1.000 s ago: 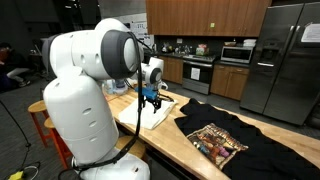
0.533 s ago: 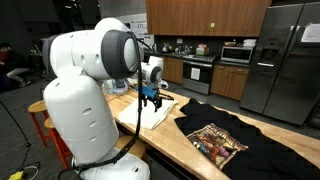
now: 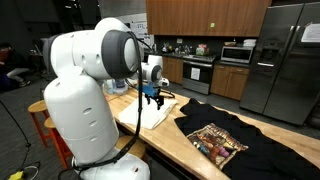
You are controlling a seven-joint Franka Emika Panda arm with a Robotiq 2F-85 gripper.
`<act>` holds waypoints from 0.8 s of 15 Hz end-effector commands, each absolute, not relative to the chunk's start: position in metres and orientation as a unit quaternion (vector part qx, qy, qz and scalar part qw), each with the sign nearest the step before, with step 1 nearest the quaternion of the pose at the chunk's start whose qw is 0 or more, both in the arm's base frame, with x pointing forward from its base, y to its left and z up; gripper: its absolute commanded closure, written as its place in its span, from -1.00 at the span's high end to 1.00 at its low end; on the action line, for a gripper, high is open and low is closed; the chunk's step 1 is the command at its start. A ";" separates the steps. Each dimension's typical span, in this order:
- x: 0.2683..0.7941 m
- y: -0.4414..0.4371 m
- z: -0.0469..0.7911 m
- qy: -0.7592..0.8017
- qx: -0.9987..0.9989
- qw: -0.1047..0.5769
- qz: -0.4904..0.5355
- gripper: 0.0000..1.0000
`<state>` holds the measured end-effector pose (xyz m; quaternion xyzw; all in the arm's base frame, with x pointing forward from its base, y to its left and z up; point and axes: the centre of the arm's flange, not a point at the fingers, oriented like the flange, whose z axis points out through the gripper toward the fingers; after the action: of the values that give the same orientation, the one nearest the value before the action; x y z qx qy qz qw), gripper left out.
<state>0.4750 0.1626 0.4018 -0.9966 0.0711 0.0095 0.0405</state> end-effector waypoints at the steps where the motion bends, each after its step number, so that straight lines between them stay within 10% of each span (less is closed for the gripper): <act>1: 0.493 0.148 0.404 0.090 -0.994 0.054 -0.015 1.00; 12: 0.551 0.117 0.399 0.093 -0.991 0.084 -0.043 1.00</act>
<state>0.5257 0.1238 0.3998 -0.9911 0.1010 -0.0481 0.0722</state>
